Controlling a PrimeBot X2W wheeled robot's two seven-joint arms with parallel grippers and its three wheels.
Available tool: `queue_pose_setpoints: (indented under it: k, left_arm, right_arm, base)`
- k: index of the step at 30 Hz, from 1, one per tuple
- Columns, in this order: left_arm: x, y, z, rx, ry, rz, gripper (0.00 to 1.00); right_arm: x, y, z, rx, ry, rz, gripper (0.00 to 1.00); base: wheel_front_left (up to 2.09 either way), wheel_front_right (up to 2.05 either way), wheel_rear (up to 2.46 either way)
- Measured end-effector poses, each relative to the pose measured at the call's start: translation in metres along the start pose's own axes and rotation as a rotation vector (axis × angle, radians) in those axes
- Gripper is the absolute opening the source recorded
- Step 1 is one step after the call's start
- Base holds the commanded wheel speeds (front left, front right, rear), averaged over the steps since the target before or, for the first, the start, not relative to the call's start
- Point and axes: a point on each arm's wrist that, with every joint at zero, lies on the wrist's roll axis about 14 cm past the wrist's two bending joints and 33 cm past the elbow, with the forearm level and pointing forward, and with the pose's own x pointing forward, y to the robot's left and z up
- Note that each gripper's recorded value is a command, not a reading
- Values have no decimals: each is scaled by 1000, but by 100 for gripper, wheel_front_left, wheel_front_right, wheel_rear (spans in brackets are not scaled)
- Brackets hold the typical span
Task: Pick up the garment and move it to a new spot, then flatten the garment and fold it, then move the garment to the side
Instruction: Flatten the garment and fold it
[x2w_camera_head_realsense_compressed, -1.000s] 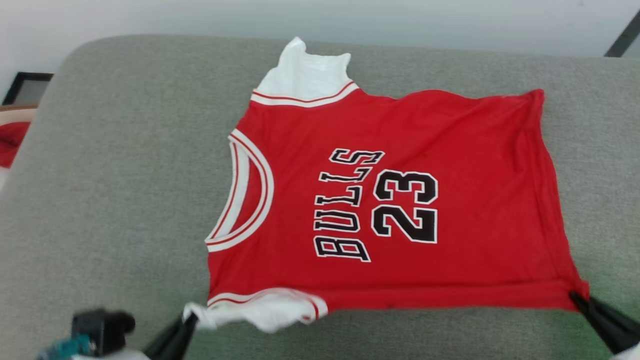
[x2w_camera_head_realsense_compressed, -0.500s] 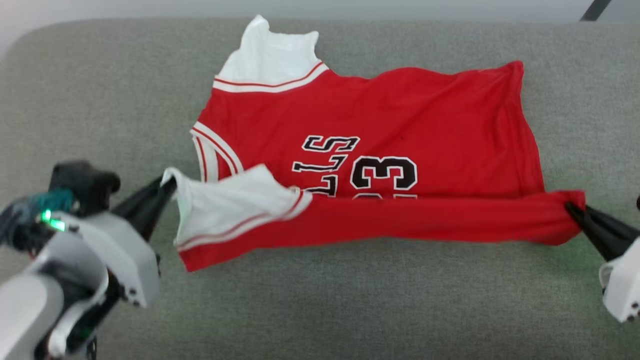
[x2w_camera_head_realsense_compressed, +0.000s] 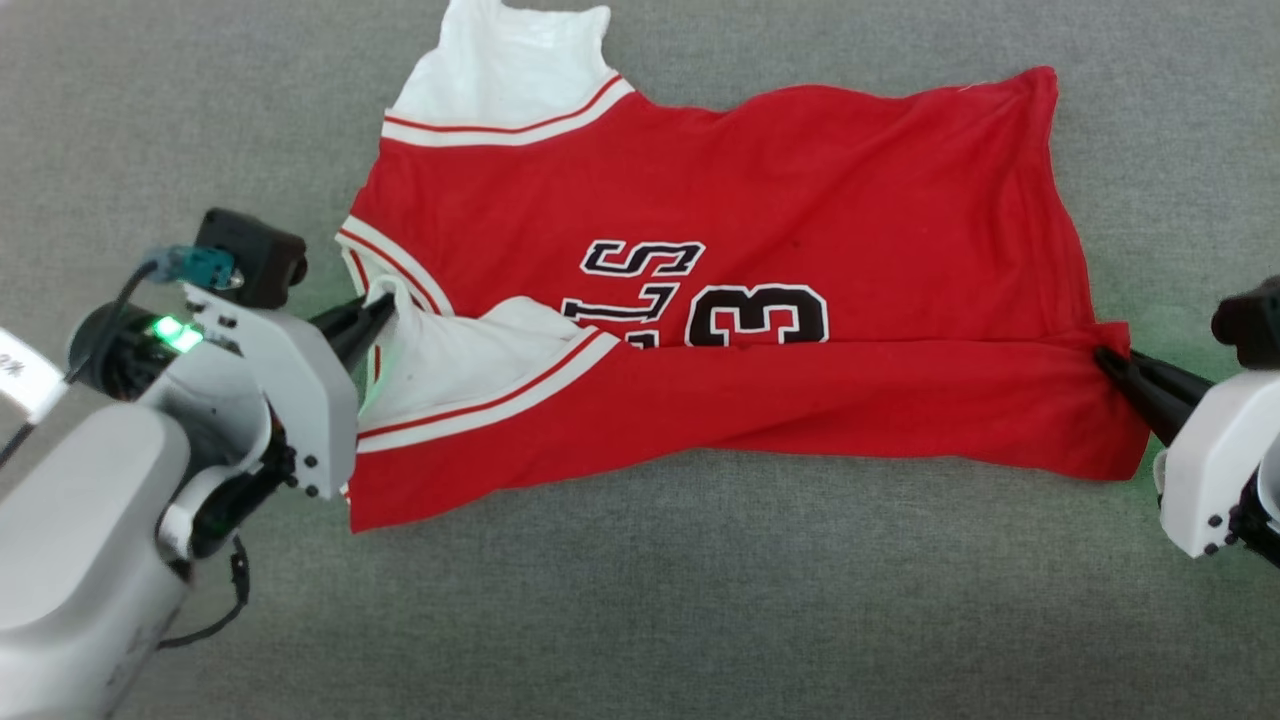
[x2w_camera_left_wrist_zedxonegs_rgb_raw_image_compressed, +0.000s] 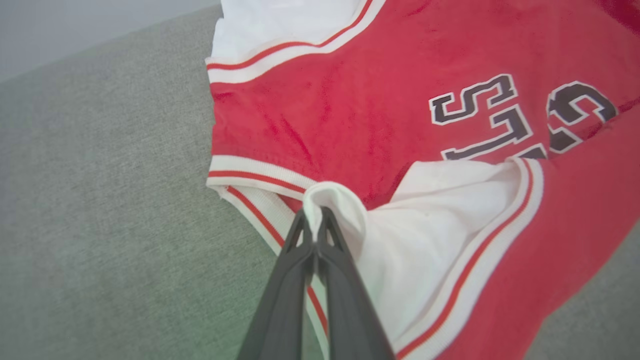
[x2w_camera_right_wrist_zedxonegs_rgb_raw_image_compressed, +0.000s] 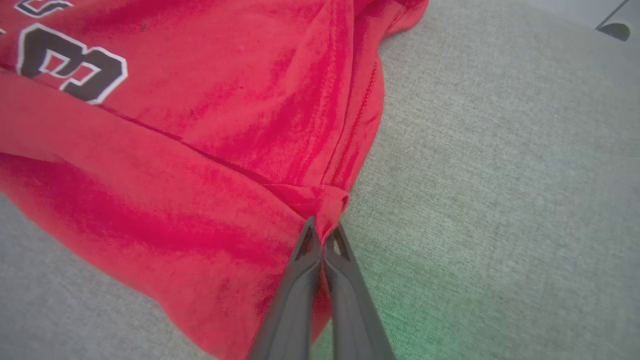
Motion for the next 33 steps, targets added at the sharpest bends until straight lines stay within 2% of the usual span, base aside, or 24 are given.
queue_pose_setpoints:
  k: [8, 9, 14, 15, 16, 17, 18, 19, 27, 33]
  left_arm:
    - [17, 5, -31, -75, 120, -5, 0]
    - [18, 6, -34, -81, 135, -1, 4]
    - [17, 5, -39, -121, 178, -7, 48]
    - [16, 6, -39, -133, 180, -3, 80]
    - [15, 7, -37, -142, 179, 3, 100]
    - [13, 8, -35, -145, 178, 5, 100]
    - [11, 8, -32, -144, 171, 9, 100]
    - [9, 9, -29, -142, 163, 12, 100]
    - [-14, 13, -4, -136, 81, 43, 100]
    - [-39, 10, 11, -123, -3, 65, 100]
  right_arm:
    - [12, 6, 6, 0, 21, 34, 0]
    - [13, 7, 6, 2, 28, 37, 0]
    - [11, 6, 7, -7, 53, 39, 2]
    - [11, 6, 7, -7, 58, 39, 14]
    - [10, 7, 7, -6, 58, 39, 31]
    - [9, 7, 9, -9, 61, 38, 47]
    - [9, 7, 11, -14, 58, 38, 87]
    - [8, 8, 13, -17, 53, 38, 100]
    - [-7, 15, 31, -42, 10, 42, 100]
    - [-26, 22, 55, -71, -101, 40, 100]
  base:
    - [0, 0, 0]
    - [0, 0, 0]
    - [0, 0, 0]
    - [0, 0, 0]
    - [0, 0, 0]
    - [0, 0, 0]
    - [0, 0, 0]
    - [0, 0, 0]
    - [0, 0, 0]
    - [0, 0, 0]
